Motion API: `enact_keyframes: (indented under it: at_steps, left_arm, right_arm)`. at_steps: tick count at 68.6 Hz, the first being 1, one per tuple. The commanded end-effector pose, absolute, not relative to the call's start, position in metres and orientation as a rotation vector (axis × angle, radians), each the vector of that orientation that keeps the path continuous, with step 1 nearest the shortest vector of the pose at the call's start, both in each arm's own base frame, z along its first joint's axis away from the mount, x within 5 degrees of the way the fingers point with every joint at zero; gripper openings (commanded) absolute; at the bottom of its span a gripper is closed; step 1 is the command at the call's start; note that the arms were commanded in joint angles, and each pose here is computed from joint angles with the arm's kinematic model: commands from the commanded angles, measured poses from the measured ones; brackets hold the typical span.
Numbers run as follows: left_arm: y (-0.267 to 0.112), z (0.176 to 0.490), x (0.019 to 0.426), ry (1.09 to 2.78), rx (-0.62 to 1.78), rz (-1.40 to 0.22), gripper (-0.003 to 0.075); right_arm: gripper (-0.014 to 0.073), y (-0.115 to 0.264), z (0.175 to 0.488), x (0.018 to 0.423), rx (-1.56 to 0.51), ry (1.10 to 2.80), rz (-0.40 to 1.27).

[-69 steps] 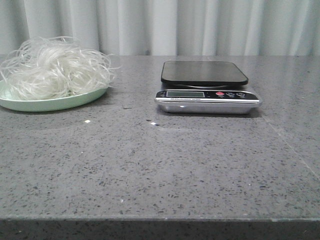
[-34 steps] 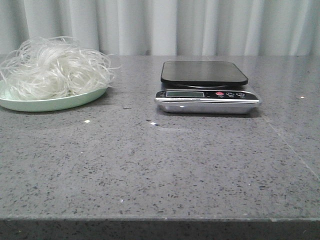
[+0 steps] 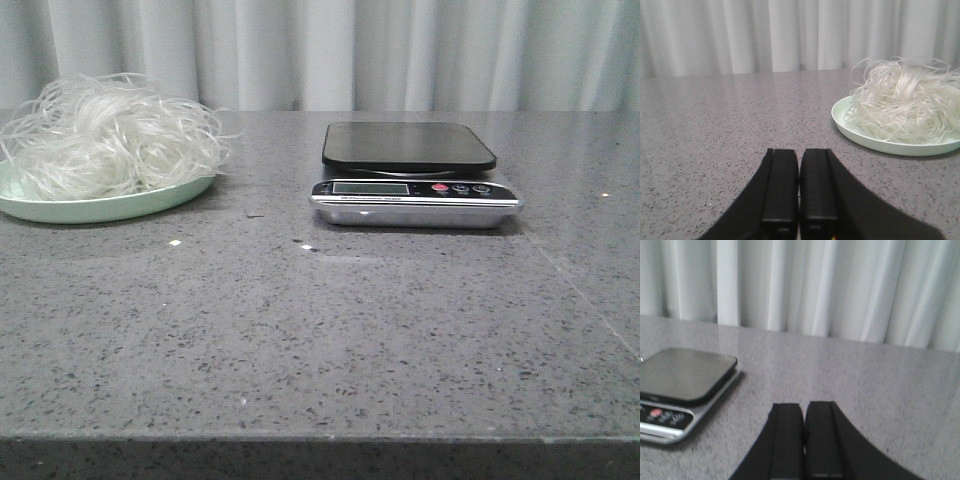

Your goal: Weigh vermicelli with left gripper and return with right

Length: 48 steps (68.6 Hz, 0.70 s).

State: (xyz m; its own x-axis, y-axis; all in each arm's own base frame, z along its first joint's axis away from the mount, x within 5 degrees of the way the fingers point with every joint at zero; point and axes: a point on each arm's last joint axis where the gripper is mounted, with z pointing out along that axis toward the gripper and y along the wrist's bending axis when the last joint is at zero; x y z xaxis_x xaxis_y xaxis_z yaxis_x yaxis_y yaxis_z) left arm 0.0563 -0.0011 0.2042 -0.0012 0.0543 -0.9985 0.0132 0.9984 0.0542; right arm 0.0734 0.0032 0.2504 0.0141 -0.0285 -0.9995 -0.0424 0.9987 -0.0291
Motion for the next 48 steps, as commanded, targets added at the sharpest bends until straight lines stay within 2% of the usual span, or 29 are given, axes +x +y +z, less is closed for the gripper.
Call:
enact_keyframes:
  at_steps: [1, 21, 48]
  left_arm:
    - [-0.001, 0.210, 0.055, 1.479, 0.034, 0.022, 0.0137]
    - [-0.001, 0.210, 0.055, 1.479, 0.034, 0.022, 0.0137]
    - [-0.001, 0.210, 0.055, 1.481, 0.034, 0.022, 0.0137]
  right_arm:
    - [0.0151, 0.001, 0.251, 0.070, -0.041, 1.432, -0.016]
    - [0.0151, -0.001, 0.219, 0.053, -0.026, 1.350, -0.030]
    - [0.0151, -0.005, 0.217, 0.053, 0.079, 1.374, -0.046]
